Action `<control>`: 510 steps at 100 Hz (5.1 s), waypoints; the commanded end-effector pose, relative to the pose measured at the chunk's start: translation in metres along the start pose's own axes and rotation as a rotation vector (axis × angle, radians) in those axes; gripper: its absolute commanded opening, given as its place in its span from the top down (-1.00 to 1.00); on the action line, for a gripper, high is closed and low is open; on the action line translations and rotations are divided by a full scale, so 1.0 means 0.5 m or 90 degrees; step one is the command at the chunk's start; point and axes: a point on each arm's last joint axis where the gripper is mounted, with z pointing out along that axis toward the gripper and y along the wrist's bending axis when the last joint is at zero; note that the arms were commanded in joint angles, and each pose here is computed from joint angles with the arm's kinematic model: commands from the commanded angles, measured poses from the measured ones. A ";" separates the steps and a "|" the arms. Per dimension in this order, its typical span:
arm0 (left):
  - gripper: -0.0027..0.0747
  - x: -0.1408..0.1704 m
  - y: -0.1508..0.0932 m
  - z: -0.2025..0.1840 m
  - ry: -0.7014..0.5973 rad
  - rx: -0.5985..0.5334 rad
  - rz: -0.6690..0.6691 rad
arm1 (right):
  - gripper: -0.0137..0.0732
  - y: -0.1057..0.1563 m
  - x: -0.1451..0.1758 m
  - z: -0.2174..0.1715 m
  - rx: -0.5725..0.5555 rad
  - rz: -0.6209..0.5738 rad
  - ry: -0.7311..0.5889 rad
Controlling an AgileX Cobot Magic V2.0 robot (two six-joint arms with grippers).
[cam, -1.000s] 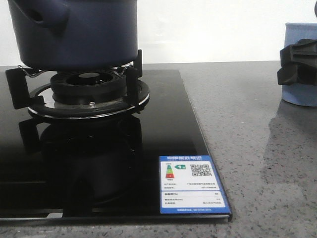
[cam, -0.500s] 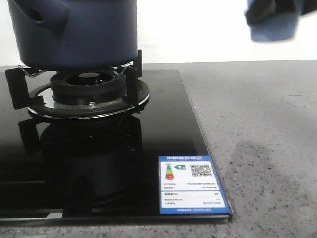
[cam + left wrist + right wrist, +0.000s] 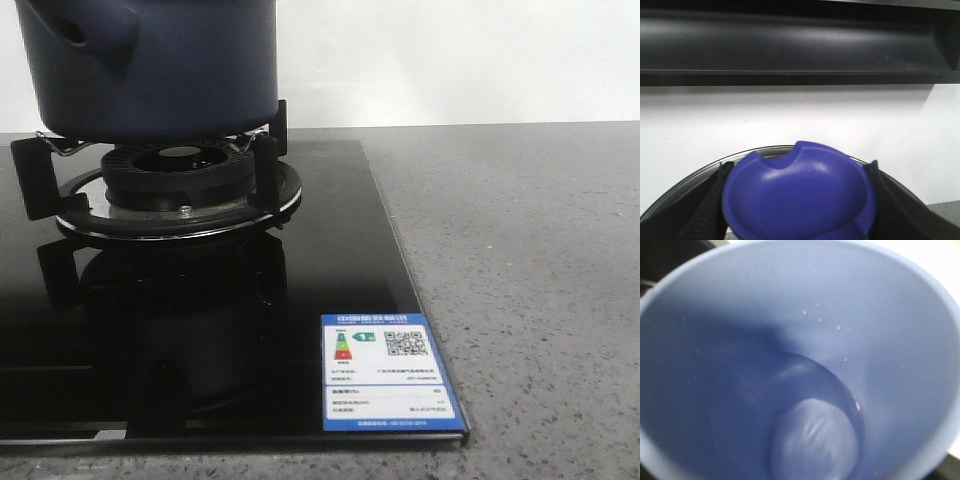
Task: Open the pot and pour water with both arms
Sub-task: 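Lift the blue cup with the right gripper over the open pot, then tilt the blue cup with the right gripper to pour into the pot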
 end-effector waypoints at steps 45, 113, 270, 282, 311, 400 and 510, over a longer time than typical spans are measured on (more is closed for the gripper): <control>-0.11 -0.053 0.005 -0.016 -0.099 -0.020 0.003 | -0.06 -0.009 -0.127 0.069 0.088 -0.238 0.014; -0.11 -0.053 0.005 -0.016 -0.099 -0.020 0.003 | -0.06 -0.014 -0.147 0.075 0.192 -0.439 0.006; -0.11 -0.053 0.005 -0.016 -0.099 -0.020 0.003 | -0.06 -0.020 -0.198 0.059 0.334 -0.748 -0.083; -0.11 -0.053 0.005 -0.016 -0.099 -0.020 0.003 | -0.06 -0.019 -0.198 0.059 0.334 -0.748 -0.084; -0.11 -0.053 0.005 -0.016 -0.100 -0.020 0.003 | -0.06 -0.018 -0.201 0.059 0.335 -0.758 -0.093; -0.11 -0.053 0.005 -0.016 -0.100 -0.020 0.003 | -0.06 -0.015 -0.195 0.062 0.287 -0.573 -0.121; -0.11 -0.053 0.005 -0.016 -0.100 -0.020 0.003 | -0.06 -0.110 -0.062 -0.177 0.302 0.226 -0.070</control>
